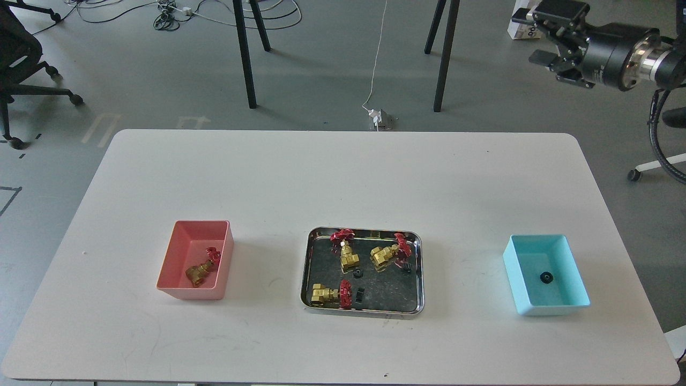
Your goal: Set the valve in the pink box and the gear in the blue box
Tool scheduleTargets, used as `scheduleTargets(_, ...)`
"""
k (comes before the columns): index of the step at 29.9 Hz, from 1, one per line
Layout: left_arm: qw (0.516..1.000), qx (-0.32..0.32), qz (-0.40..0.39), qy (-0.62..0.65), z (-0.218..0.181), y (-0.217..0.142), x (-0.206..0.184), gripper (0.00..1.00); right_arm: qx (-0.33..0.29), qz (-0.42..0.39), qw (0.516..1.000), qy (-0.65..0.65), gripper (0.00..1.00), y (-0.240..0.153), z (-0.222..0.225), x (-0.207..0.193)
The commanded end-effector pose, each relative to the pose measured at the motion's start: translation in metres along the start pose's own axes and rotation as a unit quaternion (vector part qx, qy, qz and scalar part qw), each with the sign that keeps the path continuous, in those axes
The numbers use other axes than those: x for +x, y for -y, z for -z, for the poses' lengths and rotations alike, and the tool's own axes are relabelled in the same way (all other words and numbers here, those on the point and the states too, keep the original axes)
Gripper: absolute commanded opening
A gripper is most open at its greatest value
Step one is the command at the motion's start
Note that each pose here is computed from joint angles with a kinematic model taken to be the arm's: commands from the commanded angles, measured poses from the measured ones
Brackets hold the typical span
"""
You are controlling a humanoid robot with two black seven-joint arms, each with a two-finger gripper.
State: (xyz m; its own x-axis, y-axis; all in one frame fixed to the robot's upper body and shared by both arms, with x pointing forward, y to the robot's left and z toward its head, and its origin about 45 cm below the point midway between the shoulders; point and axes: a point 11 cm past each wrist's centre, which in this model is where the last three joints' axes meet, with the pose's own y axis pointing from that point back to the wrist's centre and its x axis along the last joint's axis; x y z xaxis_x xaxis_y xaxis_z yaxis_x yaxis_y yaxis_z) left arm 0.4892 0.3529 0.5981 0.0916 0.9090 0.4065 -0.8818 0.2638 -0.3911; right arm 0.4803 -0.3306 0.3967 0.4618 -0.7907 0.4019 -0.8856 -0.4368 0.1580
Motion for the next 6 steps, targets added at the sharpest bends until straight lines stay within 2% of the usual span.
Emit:
scheduleTargets(1, 0.998, 0.014, 0.044, -0.035, 0.025, 0.013, -0.053, 1.0, 0.063, -0.116, 0.987, 0.096, 0.97, 0.008, 0.02, 0.034)
scheduleTargets(4, 0.995, 0.024, 0.082, -0.053, 0.039, 0.02, -0.097, 1.0, 0.069, -0.176, 0.975, 0.117, 0.97, 0.001, 0.012, 0.048)
scheduleTargets(6, 0.993, 0.036, 0.093, -0.056, 0.05, 0.018, -0.11, 1.0, 0.057, -0.186, 0.973, 0.126, 0.97, 0.0, -0.003, 0.046)
